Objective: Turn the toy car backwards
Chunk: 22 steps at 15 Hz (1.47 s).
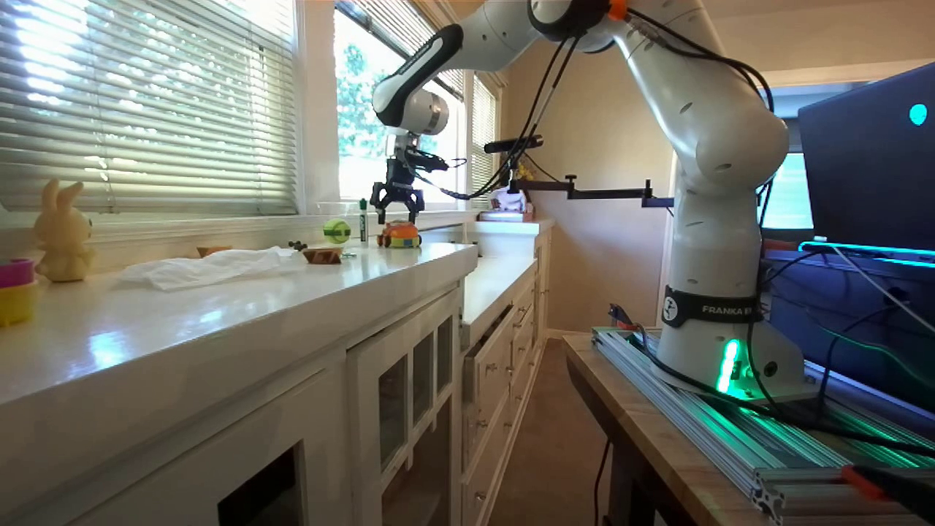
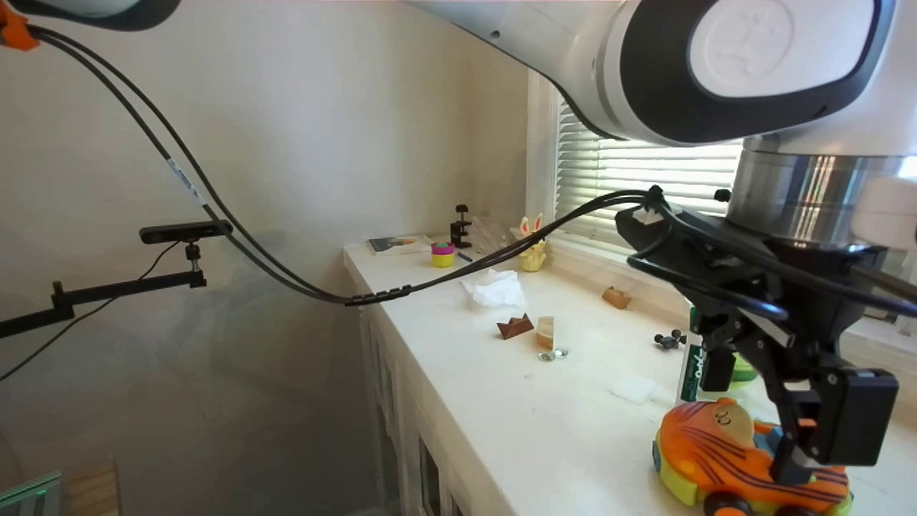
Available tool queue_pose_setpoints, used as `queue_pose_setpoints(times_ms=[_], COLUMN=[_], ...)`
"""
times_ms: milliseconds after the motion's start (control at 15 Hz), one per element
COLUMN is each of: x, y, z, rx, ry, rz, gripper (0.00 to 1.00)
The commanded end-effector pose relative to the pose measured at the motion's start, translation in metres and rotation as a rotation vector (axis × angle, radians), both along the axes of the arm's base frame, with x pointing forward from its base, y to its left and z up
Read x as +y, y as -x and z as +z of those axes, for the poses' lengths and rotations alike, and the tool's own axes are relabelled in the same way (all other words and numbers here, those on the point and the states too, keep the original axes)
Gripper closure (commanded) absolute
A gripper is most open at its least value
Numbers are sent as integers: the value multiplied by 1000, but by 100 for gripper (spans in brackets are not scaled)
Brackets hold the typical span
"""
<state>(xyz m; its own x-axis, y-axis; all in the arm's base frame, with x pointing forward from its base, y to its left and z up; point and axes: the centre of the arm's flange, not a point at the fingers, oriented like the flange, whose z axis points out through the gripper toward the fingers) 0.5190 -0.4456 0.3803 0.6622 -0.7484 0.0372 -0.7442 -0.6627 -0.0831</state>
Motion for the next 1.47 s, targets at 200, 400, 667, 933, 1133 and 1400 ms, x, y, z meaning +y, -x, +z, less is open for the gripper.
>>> queue_pose_setpoints(times_ms=[200,400,667,933,1133,1400], x=[-17,-26,-25,-24,-24,-33], y=[11,17,13,11,9,8], z=[12,10,5,8,18,22], rx=[21,16,3,-3,-20,-26], ry=[17,19,14,16,23,43], rz=[-60,-83,-88,-88,-89,-109], gripper=[0,0,0,0,0,0])
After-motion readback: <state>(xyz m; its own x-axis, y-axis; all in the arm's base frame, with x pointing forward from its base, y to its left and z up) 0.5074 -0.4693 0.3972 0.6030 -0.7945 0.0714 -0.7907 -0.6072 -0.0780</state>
